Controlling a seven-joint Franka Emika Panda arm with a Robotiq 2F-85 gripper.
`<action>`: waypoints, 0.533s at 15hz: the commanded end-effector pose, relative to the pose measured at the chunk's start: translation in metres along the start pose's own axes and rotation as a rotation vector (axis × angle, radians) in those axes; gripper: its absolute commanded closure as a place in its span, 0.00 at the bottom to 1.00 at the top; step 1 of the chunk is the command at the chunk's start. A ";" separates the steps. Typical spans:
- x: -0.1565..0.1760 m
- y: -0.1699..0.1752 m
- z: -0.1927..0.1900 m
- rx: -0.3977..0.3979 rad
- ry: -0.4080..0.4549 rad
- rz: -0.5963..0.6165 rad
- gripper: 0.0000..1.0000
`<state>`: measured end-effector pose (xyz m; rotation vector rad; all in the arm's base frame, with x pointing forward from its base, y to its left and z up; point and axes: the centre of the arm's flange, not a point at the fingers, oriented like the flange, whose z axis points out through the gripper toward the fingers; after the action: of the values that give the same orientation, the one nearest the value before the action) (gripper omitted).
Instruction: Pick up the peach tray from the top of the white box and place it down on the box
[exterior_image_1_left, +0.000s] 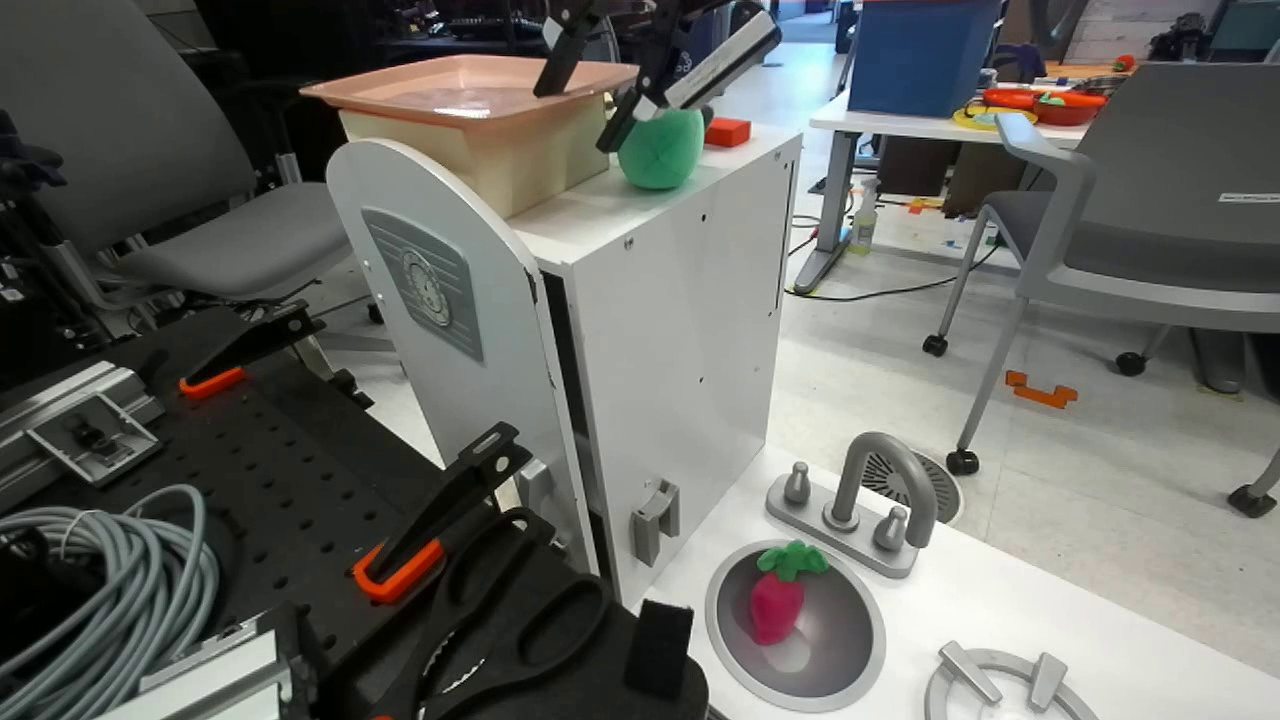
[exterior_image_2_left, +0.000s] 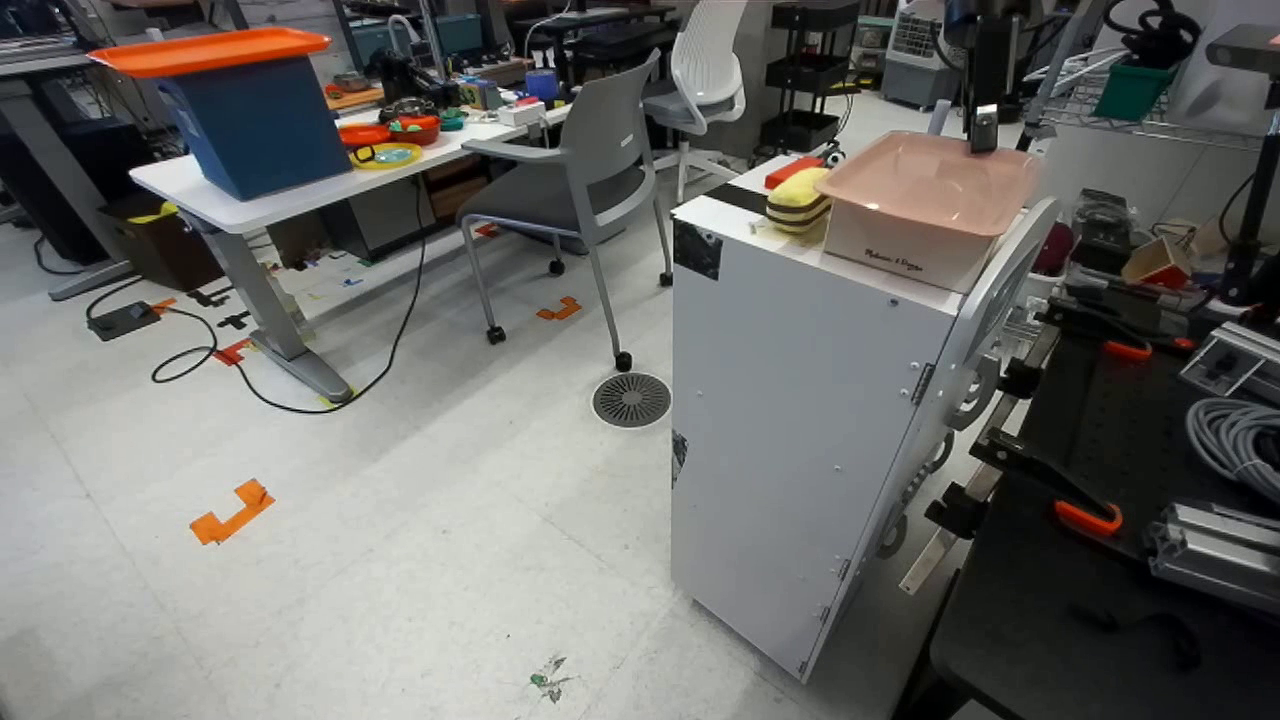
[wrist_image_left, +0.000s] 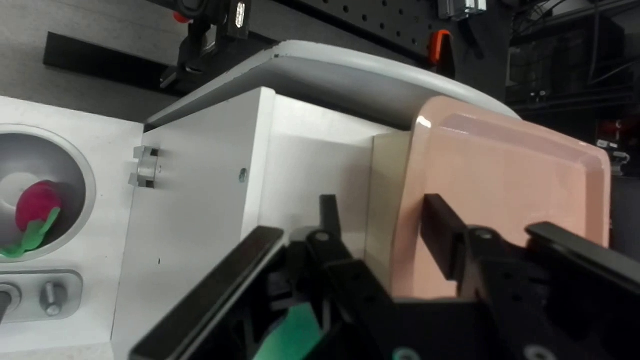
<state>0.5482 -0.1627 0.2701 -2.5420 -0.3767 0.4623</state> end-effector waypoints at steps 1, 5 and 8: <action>0.002 0.005 -0.008 0.025 0.005 -0.014 0.84; 0.002 0.006 -0.010 0.028 0.007 -0.007 1.00; 0.002 0.006 -0.012 0.026 0.011 -0.004 0.96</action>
<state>0.5497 -0.1673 0.2754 -2.5405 -0.3724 0.4577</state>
